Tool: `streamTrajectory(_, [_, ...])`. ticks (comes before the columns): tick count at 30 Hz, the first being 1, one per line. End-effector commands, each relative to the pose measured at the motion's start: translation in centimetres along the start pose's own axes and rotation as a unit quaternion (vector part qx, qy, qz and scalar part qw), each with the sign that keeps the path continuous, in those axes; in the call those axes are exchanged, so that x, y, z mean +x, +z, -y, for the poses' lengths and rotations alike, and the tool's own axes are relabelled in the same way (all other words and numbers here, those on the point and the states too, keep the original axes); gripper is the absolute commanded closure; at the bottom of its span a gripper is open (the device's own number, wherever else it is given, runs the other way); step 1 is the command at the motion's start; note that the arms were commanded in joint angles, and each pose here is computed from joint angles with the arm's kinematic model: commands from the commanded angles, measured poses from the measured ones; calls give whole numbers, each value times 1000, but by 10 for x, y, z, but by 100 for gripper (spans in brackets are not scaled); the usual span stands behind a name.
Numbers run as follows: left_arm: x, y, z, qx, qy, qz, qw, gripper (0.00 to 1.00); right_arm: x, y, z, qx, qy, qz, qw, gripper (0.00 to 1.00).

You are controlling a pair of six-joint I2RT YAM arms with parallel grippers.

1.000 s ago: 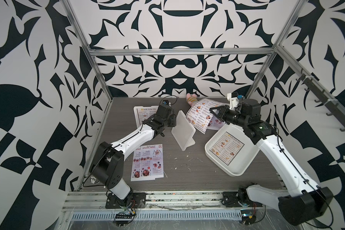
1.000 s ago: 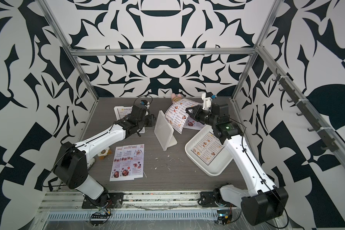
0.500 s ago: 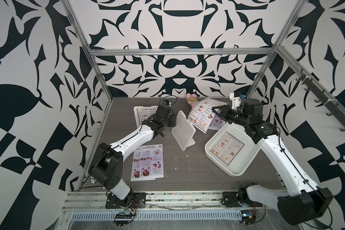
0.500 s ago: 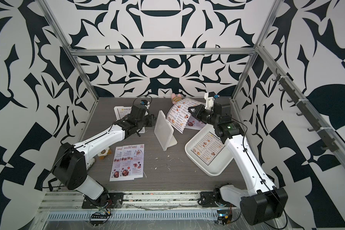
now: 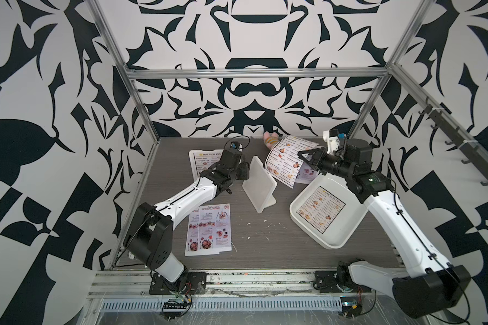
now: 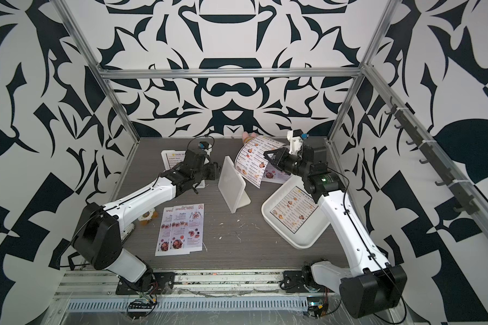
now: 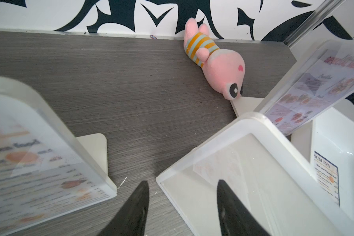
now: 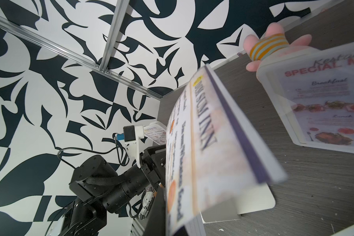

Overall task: Replace the menus in the menu holders
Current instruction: Insert the menu into the menu holder.

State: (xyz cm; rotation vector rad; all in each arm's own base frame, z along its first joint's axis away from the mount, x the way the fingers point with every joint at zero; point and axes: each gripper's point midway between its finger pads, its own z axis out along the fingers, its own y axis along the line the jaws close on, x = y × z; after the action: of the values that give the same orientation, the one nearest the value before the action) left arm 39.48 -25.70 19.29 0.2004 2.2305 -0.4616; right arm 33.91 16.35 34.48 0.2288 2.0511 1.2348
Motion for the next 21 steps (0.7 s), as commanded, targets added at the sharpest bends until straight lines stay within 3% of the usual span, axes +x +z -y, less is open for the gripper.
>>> streamTrajectory(1, [-6,-7,1,9,5,11,1000,44,-7,-5,-15,-32,-9,12,999,100])
streamTrajectory(21, [-3,-3,6,18,9,4,1000,46,-11,6,-13,-43,6,5,999,100])
